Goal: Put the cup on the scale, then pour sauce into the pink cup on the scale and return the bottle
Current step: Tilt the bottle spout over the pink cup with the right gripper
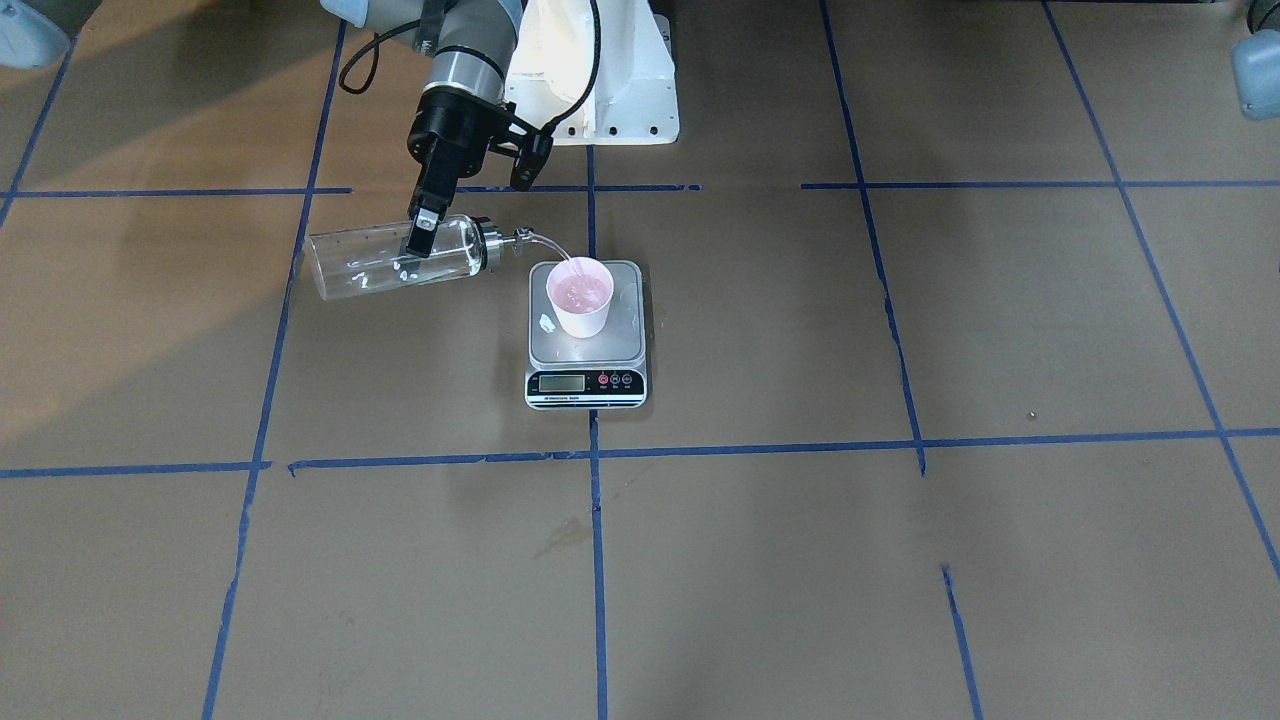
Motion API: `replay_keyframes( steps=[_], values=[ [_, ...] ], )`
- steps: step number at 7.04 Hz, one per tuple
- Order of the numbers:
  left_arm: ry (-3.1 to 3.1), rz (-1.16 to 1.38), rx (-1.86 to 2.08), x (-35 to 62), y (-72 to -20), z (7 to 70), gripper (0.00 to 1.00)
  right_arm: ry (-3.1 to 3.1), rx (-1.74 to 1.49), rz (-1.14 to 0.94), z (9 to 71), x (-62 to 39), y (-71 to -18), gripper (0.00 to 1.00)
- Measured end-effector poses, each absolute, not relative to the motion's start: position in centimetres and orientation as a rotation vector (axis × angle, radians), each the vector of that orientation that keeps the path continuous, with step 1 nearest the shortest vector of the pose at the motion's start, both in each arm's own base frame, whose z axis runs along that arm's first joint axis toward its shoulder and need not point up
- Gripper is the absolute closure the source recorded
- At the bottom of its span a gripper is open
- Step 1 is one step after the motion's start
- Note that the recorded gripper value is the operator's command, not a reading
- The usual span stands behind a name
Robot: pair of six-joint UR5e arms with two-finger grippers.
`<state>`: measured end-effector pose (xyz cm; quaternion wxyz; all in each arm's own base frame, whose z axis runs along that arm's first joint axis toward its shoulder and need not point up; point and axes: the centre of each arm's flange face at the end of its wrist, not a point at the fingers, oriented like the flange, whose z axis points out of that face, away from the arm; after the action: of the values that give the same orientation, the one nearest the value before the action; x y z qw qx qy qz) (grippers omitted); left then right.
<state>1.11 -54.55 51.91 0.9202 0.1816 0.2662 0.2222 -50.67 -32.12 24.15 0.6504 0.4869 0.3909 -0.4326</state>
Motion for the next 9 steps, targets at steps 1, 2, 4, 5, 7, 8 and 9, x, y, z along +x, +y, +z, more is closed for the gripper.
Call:
replay_keyframes(
  steps=[1,2,4,5,7,8,9],
  values=[
    [0.549,0.457,0.376,1.1,-54.6,52.1,0.00,0.954,1.087,-1.034,23.8,-50.6,-32.3,1.00],
    [0.551,0.457,0.377,1.1,-54.6,52.1,0.00,1.012,1.064,-1.082,23.6,-50.4,-32.5,1.00],
    [0.552,0.458,0.380,1.1,-54.6,52.0,0.00,1.015,1.066,-1.080,23.4,-50.4,-32.6,1.00],
    [0.551,0.457,0.382,1.0,-54.6,51.9,0.00,0.966,1.093,-1.028,23.5,-50.7,-32.5,1.00],
    [0.550,0.453,0.386,0.8,-54.7,51.8,0.00,0.815,1.147,-0.886,24.3,-51.4,-32.2,1.00],
    [0.550,0.452,0.387,0.7,-54.7,51.7,0.00,0.734,1.172,-0.814,24.5,-51.7,-32.0,1.00],
    [0.550,0.452,0.390,0.7,-54.7,51.6,0.00,0.649,1.195,-0.752,24.7,-52.1,-31.8,1.00]
  ],
)
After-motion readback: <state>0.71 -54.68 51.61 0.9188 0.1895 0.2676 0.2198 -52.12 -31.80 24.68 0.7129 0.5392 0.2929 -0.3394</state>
